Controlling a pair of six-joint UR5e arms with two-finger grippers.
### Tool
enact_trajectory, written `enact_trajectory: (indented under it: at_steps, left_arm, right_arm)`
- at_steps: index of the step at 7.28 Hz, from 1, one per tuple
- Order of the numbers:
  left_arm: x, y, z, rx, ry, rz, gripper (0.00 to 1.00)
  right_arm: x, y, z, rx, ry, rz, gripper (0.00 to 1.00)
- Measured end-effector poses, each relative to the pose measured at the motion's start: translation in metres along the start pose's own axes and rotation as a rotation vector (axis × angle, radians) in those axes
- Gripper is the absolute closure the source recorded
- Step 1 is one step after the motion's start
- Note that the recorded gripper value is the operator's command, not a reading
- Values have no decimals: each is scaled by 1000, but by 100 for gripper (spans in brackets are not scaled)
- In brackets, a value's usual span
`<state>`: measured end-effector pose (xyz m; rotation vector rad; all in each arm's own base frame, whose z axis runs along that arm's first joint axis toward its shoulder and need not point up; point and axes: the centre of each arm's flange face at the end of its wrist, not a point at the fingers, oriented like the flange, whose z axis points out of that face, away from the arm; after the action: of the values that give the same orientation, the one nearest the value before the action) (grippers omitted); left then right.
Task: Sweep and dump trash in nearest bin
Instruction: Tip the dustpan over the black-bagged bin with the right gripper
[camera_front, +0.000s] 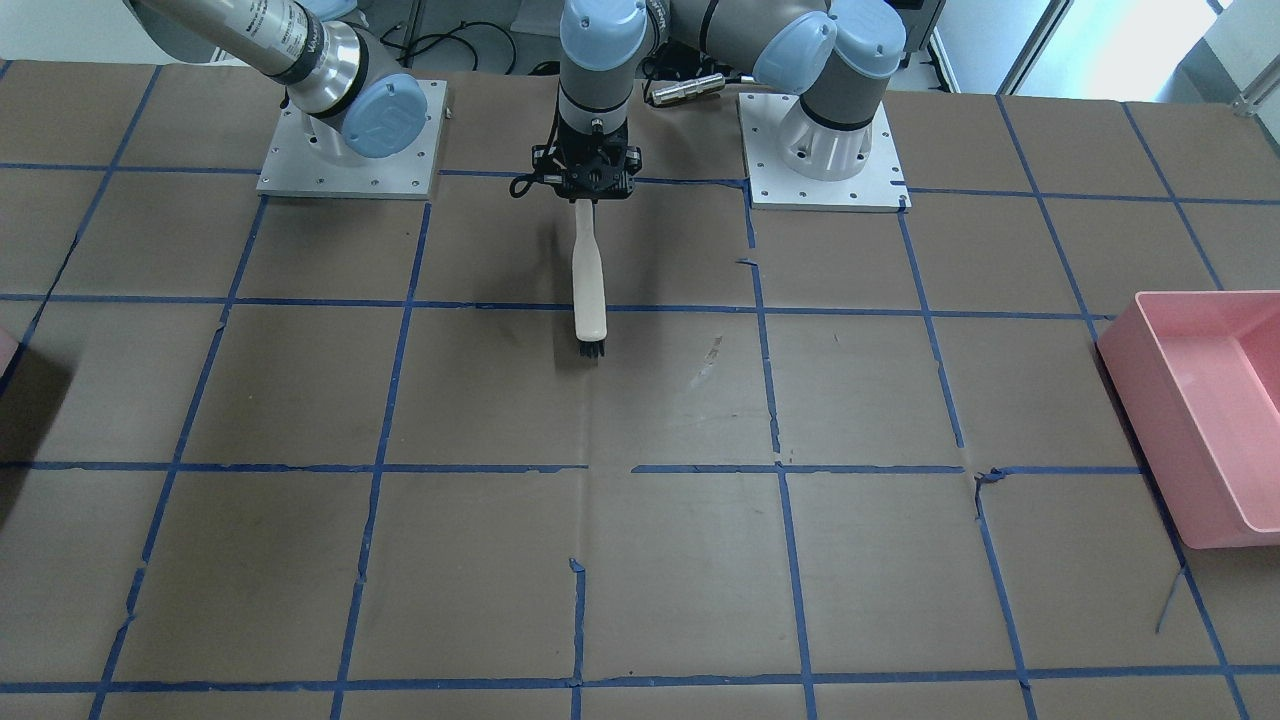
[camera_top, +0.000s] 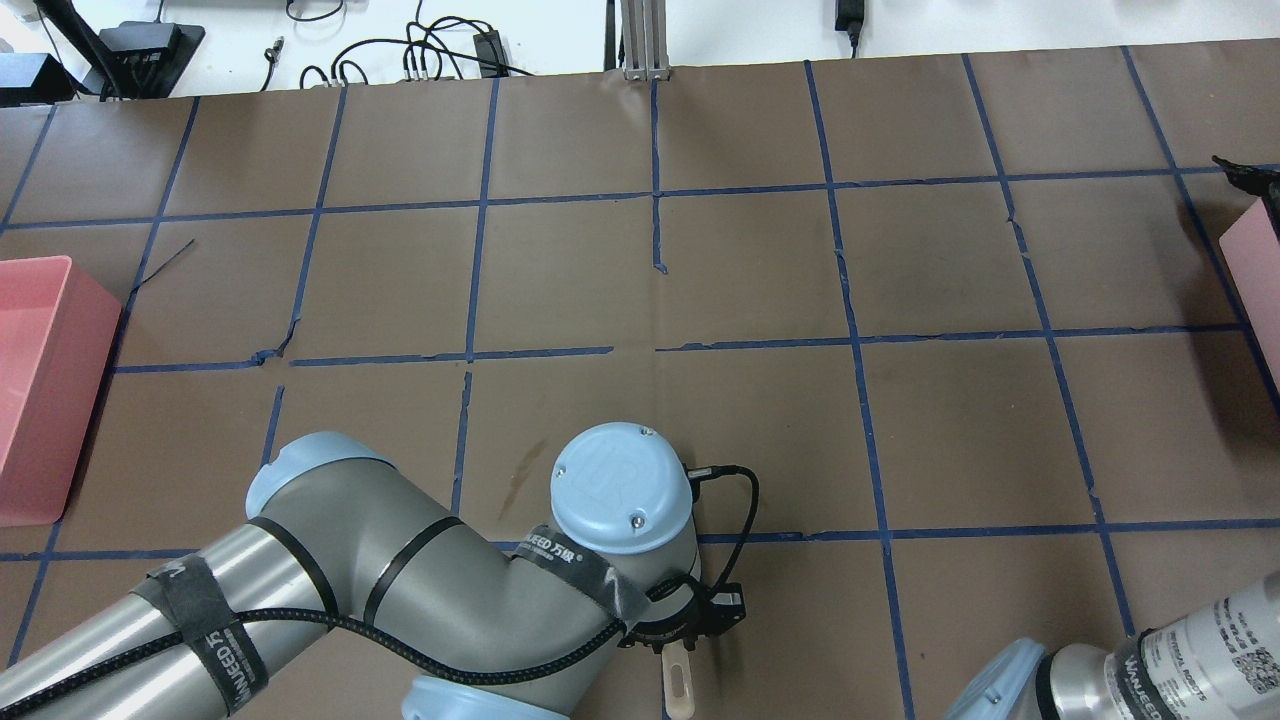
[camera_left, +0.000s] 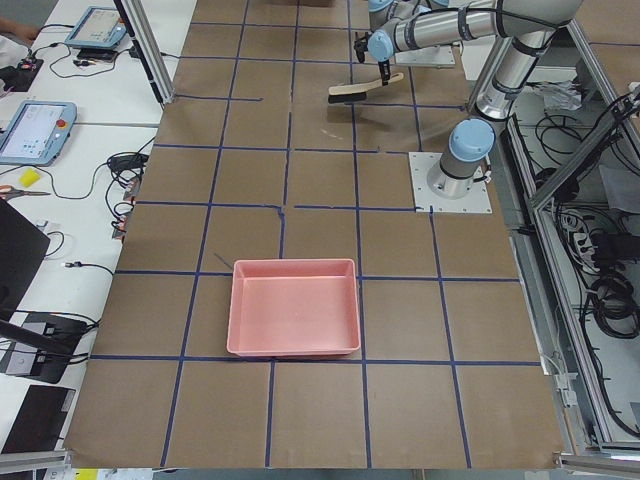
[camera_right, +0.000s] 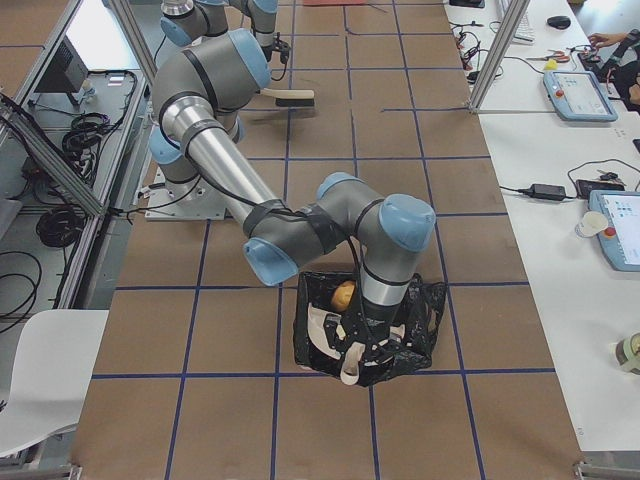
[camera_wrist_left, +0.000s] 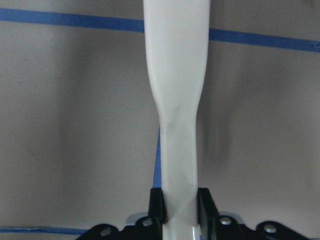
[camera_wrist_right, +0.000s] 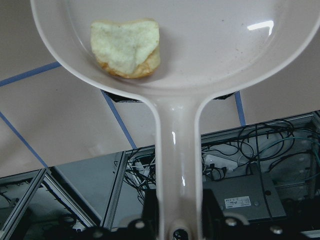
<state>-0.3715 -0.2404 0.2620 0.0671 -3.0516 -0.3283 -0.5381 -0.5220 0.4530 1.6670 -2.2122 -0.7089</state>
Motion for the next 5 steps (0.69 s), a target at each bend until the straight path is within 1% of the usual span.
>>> enact_trajectory:
  at_steps: [1, 2, 3, 5]
  left_arm:
    - [1, 4, 1, 1, -3, 61, 100]
    - [0, 7, 2, 1, -8, 94, 100]
    - [-3, 10, 7, -5, -17, 106, 100]
    - [-8, 14, 15, -9, -23, 109, 100]
  right_arm:
    - [7, -10, -5, -53, -8, -9, 100]
    - [11, -21, -10, -90, -2, -13, 100]
    - [12, -30, -15, -110, 6, -16, 100]
    - [11, -38, -27, -124, 18, -21, 100]
